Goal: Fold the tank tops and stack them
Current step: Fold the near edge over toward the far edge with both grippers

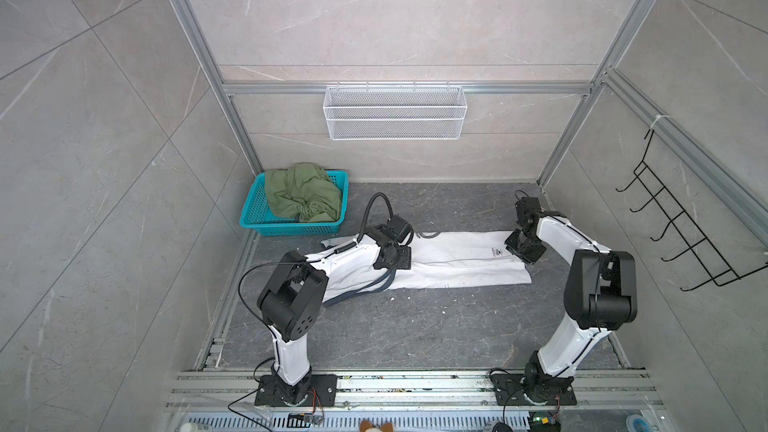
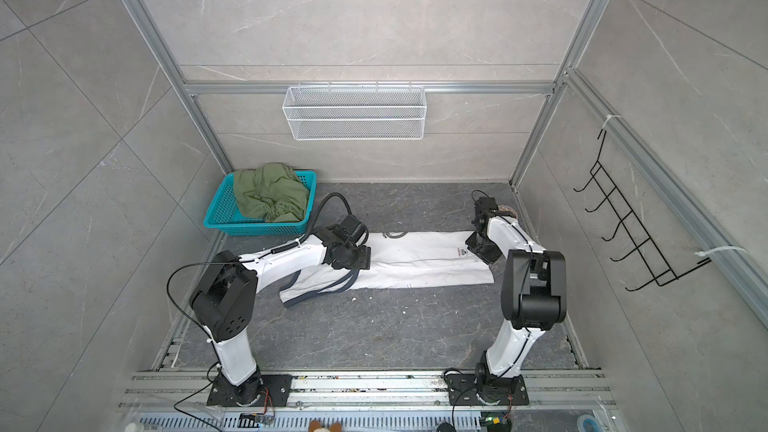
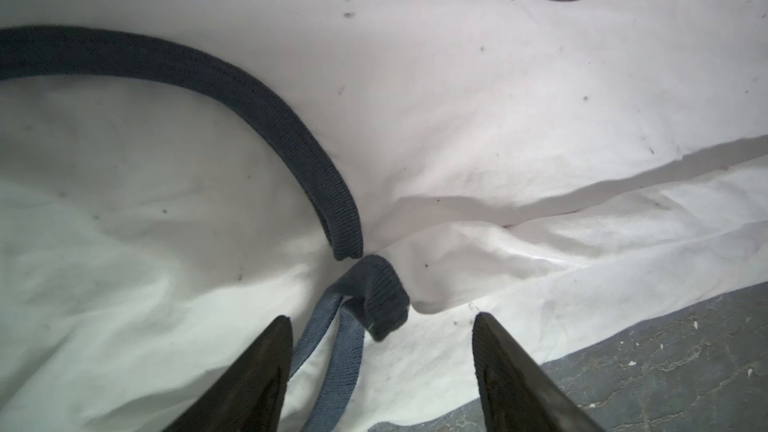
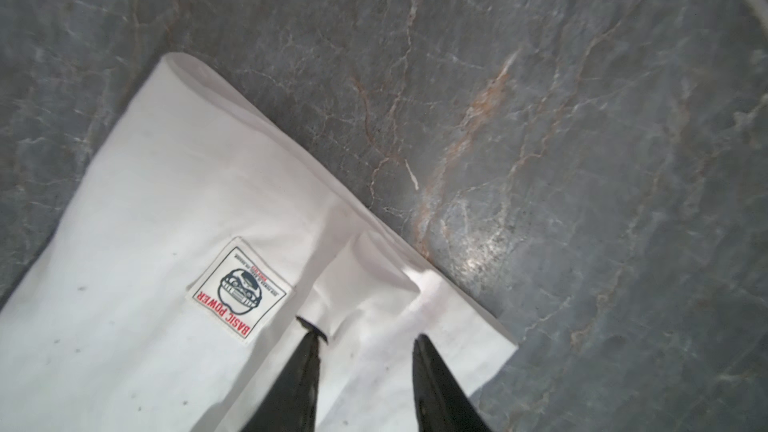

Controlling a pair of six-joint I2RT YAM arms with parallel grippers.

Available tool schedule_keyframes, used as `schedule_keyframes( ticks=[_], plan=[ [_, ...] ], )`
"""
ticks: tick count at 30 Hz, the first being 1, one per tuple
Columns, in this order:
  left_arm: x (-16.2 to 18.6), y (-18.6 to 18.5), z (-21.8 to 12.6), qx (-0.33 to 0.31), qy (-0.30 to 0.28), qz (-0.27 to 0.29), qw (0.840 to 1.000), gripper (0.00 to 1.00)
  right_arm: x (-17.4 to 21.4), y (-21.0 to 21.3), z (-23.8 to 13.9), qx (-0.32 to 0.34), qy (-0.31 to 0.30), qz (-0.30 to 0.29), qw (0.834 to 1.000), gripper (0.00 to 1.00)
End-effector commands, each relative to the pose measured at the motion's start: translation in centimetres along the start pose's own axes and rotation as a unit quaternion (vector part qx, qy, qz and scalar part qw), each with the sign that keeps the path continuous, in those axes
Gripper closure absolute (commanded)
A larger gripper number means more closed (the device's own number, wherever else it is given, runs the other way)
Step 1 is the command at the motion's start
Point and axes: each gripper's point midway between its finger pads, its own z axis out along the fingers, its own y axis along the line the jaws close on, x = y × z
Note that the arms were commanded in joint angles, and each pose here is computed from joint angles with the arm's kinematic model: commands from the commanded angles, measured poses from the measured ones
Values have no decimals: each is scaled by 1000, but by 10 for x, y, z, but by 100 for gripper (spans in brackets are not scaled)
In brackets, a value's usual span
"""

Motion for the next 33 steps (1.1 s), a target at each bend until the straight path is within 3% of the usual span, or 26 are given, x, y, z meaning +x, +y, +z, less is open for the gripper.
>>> schedule_keyframes(
  ticks=[1,11,17,22,23,33],
  plan=[
    [0,-6,-19,-1,-27,61,998,25,9,-8,-11,-6,-6,-17,1000,60],
    [-6,-4,8,-28,-29,97,994,20,13,4,5,-40,10,-10,999,59],
    [-16,3,17,-43,-41,106,993,12,15,15,16,-56,29,2,998,52],
    [-17,4,25,-36,-38,105,993,12,20,9,23,-44,34,12,998,51],
    [-18,4,26,-35,-38,104,993,12,20,8,24,-43,35,14,998,44],
    [-29,-2,29,-25,-50,102,993,35,14,12,32,-46,33,27,998,45]
  ],
)
